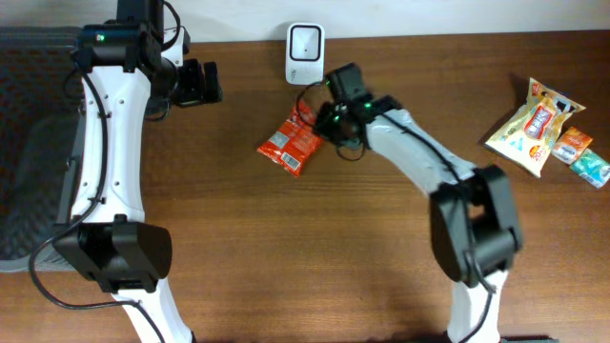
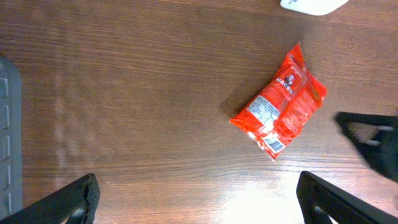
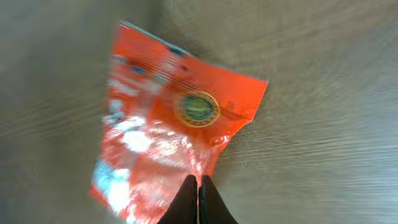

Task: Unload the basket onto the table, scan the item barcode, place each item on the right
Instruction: 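Lift the red snack bag with the right gripper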

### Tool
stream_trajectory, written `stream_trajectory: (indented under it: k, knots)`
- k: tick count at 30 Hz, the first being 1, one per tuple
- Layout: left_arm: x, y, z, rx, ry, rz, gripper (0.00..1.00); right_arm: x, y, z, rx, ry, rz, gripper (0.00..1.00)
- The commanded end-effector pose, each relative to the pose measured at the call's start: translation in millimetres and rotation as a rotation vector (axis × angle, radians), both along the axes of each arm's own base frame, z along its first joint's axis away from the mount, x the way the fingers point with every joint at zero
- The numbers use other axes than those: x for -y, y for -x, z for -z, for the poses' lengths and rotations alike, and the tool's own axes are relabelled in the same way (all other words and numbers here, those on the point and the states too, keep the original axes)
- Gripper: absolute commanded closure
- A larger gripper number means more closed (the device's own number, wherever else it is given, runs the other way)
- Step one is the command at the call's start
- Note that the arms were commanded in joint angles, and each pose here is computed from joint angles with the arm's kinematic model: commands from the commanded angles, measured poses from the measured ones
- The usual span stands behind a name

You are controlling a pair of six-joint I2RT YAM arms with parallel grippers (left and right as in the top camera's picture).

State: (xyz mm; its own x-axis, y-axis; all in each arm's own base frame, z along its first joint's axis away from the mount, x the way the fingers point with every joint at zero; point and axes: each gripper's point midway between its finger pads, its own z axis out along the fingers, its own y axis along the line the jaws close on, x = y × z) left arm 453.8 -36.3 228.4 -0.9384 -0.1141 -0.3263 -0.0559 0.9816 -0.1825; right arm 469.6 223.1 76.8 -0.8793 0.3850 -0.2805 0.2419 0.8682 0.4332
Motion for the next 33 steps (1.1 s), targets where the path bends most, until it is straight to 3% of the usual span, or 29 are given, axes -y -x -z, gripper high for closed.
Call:
stream_trajectory:
  k: [1,2,5,11,14,15,16,17,18,24,26,30,33]
  knots:
    - [-4,-1,-6,0.018,0.000,-0.016,0.01,4,5,-50,0.101,0.011,-0.077,0.92]
    - [-3,-1,-6,0.018,0.000,-0.016,0.01,-3,8,-48,0.089,-0.008,-0.094,0.38]
    - [-4,-1,-6,0.018,0.000,-0.016,0.01,-22,18,-20,0.016,-0.022,-0.108,0.24]
    - [-3,-1,-6,0.018,0.000,-0.016,0.01,-58,22,59,-0.140,-0.138,-0.080,0.23]
    - [-4,-1,-6,0.018,0.000,-0.017,0.01,-58,24,73,-0.168,-0.136,-0.072,0.23]
    - [-4,-1,-6,0.017,0.000,-0.017,0.01,-58,24,78,-0.169,-0.135,-0.072,0.32]
    - [-4,-1,-6,0.018,0.000,-0.017,0.01,-59,23,80,-0.169,-0.135,-0.071,0.49]
    - [-4,-1,-6,0.018,0.000,-0.017,0.01,-59,22,81,-0.168,-0.134,-0.071,0.60]
    - [-4,-1,-6,0.017,0.000,-0.017,0.01,-58,21,80,-0.164,-0.134,-0.070,0.96]
    - [-4,-1,-7,0.018,0.000,-0.017,0.01,-7,7,30,-0.053,0.007,-0.118,0.96]
    - [-4,-1,-6,0.018,0.000,-0.016,0.01,53,9,-3,-0.021,0.262,-0.021,0.96]
    - [-4,-1,-6,0.018,0.000,-0.017,0.01,184,40,-73,0.010,0.968,0.214,0.96]
    - [-4,-1,-6,0.018,0.000,-0.016,0.01,205,42,-64,-0.016,1.157,0.220,0.96]
